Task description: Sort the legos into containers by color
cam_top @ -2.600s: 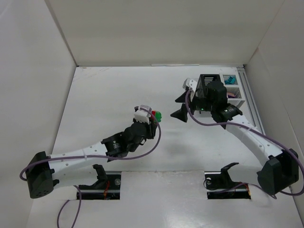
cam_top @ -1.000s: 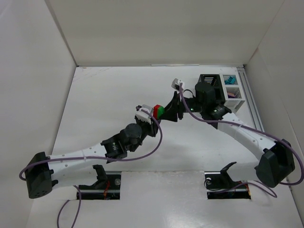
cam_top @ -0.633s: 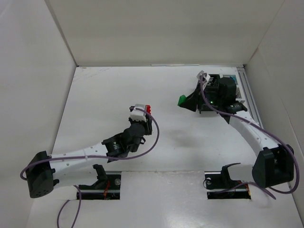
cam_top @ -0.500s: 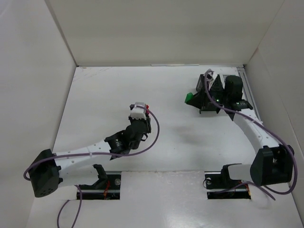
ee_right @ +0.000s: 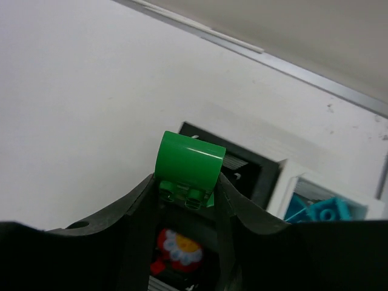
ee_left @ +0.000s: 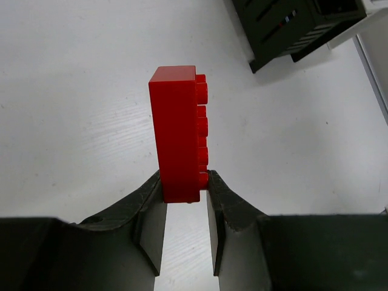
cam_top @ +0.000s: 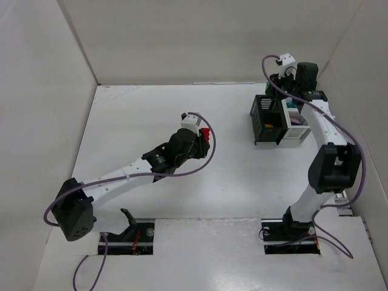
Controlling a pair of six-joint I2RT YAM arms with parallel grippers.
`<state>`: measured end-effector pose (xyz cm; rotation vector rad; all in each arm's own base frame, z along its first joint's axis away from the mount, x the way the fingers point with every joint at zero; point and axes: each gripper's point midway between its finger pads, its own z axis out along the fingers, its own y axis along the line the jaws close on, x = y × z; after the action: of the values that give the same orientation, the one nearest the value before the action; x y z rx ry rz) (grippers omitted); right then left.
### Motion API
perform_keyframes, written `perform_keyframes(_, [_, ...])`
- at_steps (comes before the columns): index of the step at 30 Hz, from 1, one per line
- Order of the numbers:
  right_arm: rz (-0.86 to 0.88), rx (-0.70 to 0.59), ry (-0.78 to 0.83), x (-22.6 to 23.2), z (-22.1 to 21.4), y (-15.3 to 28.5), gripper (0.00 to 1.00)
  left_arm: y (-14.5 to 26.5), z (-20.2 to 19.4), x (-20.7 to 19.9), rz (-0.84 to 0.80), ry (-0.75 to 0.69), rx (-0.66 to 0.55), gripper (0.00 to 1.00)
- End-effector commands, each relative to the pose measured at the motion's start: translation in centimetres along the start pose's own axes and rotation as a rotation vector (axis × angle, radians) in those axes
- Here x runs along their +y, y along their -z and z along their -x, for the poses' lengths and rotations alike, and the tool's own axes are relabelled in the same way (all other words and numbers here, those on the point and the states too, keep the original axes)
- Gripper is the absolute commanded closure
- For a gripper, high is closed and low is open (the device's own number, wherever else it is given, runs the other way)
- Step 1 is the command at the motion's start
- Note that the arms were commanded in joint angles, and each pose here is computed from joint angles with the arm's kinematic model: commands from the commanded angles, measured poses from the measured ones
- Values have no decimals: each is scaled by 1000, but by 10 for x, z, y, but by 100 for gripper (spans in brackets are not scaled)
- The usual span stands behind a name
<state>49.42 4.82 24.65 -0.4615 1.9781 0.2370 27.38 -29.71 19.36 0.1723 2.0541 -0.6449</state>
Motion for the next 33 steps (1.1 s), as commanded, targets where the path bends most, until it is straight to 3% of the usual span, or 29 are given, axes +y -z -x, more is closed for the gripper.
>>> perform_keyframes(1, [-92,40,37,-35,1,-11,100,13,3,-16,-84,20,26,100])
perform_keyframes(10, [-132,107,22,-47,-27,-20,94,16,-2,-13,-78,38,35,100])
perform_keyframes(13, [-119,102,22,-43,-34,-22,85,15,-2,-13,-73,36,43,100])
perform_keyframes(14, [-107,99,31,-41,-34,-20,75,12,-6,-12,-68,33,52,100])
perform_keyframes(17, [-115,114,27,-42,-38,-19,65,11,0,-16,-72,35,44,100])
perform_keyframes(18, [-112,123,33,-41,-40,-18,57,9,2,-17,-74,23,43,100])
perform_keyframes(25, [-69,48,88,-30,-11,-1,32,-2,16,-36,-133,-20,26,100])
perform_keyframes(33, [-118,-37,99,-29,17,42,30,-28,38,-65,-196,-102,12,100])
